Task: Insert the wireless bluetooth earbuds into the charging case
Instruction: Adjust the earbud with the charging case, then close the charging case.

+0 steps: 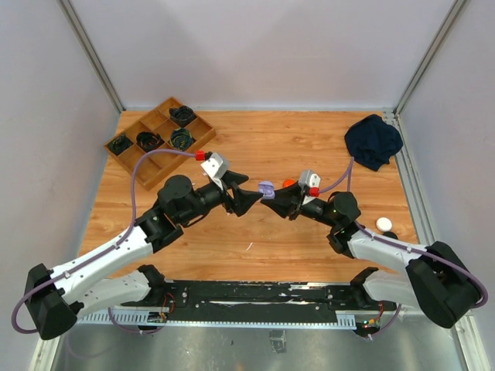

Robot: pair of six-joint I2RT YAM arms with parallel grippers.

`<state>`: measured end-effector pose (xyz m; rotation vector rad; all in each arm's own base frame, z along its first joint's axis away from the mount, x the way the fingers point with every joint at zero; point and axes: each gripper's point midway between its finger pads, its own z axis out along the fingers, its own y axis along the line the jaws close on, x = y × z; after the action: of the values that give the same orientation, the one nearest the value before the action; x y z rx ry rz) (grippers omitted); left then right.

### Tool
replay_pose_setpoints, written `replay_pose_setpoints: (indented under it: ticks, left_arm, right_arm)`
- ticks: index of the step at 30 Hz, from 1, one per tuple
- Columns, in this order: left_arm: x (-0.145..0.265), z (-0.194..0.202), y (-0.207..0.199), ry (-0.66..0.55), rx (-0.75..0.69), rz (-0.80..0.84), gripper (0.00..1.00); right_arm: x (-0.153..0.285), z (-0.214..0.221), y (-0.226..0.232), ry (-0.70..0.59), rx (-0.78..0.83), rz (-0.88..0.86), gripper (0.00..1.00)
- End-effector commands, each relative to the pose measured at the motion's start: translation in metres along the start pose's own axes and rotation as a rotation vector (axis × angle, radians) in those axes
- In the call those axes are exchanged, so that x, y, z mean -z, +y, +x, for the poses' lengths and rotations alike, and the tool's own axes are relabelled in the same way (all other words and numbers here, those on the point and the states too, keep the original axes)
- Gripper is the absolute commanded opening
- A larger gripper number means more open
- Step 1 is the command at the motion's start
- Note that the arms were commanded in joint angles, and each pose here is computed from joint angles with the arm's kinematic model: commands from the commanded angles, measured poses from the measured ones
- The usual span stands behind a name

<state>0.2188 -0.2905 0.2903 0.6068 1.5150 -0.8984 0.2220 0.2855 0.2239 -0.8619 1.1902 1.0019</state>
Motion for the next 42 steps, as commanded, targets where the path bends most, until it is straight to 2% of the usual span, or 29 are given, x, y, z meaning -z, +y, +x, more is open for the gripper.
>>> replay_pose_setpoints:
  ticks: [1,13,17,22,29,36,42]
  left_arm:
    - [0.004,-0.01,-0.007,0.035,0.144,0.096,0.73]
    - [0.002,0.001,-0.014,0.121,0.413,0.276,0.79]
    - [0.0,0.002,-0.02,0.126,0.457,0.326,0.8]
    - [-0.006,0.014,-0.016,0.17,0.504,0.314,0.8]
    - [-0.009,0.024,-0.016,0.201,0.542,0.325,0.78]
    - [-0.004,0.011,-0.022,0.156,0.521,0.376,0.73]
    - [0.002,0.002,-0.022,0.109,0.497,0.409,0.72]
  right_arm:
    - [-0.003,-0.014,-0.004,-0.034,0.023,-0.018,0.16]
    - [-0.012,-0.019,0.005,-0.034,0.003,-0.103,0.16]
    - [-0.015,-0.021,0.007,-0.037,-0.008,-0.122,0.16]
    - [-0.016,-0.022,0.008,-0.045,-0.016,-0.13,0.16]
    - [-0.017,-0.024,0.009,-0.051,-0.022,-0.139,0.16]
    - [-0.015,-0.014,0.012,-0.028,-0.047,-0.152,0.16]
    - [-0.013,-0.007,0.017,-0.002,-0.077,-0.174,0.16]
